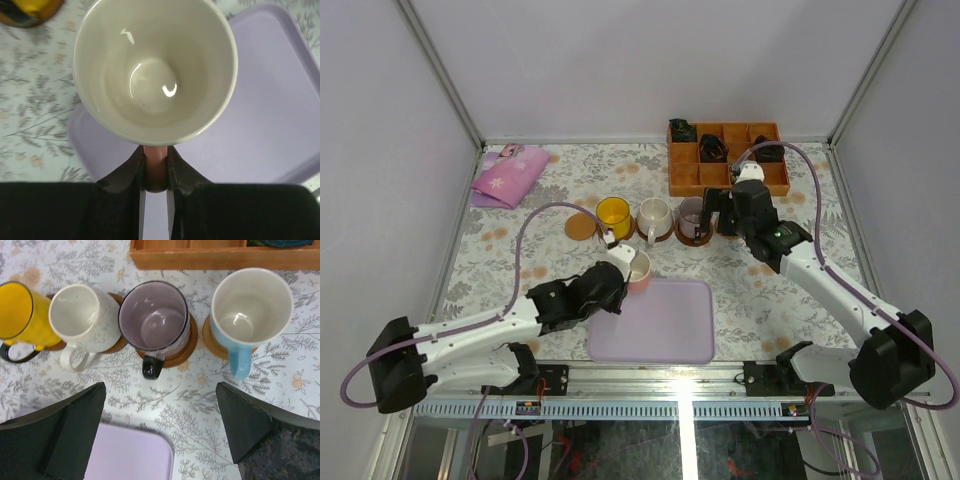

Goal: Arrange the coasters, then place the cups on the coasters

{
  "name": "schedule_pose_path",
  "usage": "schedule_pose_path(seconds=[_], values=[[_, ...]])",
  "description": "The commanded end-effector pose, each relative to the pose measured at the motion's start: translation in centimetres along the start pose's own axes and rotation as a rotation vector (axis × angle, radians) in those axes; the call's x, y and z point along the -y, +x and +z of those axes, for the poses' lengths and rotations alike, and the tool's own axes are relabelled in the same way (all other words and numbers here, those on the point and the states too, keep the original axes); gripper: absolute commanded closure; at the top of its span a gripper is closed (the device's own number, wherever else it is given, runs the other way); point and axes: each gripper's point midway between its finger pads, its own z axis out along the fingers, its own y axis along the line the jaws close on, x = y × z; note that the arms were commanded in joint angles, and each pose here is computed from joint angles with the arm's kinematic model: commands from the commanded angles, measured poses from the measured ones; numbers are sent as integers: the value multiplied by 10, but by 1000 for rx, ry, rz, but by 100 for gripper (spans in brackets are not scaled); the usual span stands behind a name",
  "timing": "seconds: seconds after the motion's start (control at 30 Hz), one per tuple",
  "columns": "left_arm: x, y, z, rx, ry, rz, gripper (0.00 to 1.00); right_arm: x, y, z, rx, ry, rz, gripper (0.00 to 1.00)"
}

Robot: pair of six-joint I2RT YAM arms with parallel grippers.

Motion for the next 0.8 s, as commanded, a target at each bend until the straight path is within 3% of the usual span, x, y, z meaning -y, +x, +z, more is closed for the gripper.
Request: schedule_pose_path(seconds=[0.0, 0.17, 0.33, 0.5, 0.77], values=[[-25, -73, -42, 238, -144, -59, 100, -5, 15, -15, -25, -9, -65, 1], [-66, -96, -77, 311, -334, -115, 100, -10, 19, -16, -17, 7, -78, 1], [-106, -110, -92, 358, -463, -206, 100, -21, -7, -12, 55, -18, -61, 1], [-153, -117, -86, 386, -543, -328, 100, -31, -31, -7, 87, -18, -69, 1], [-205, -117, -48, 337, -591, -392, 100, -37, -69, -2, 163, 18, -87, 1]])
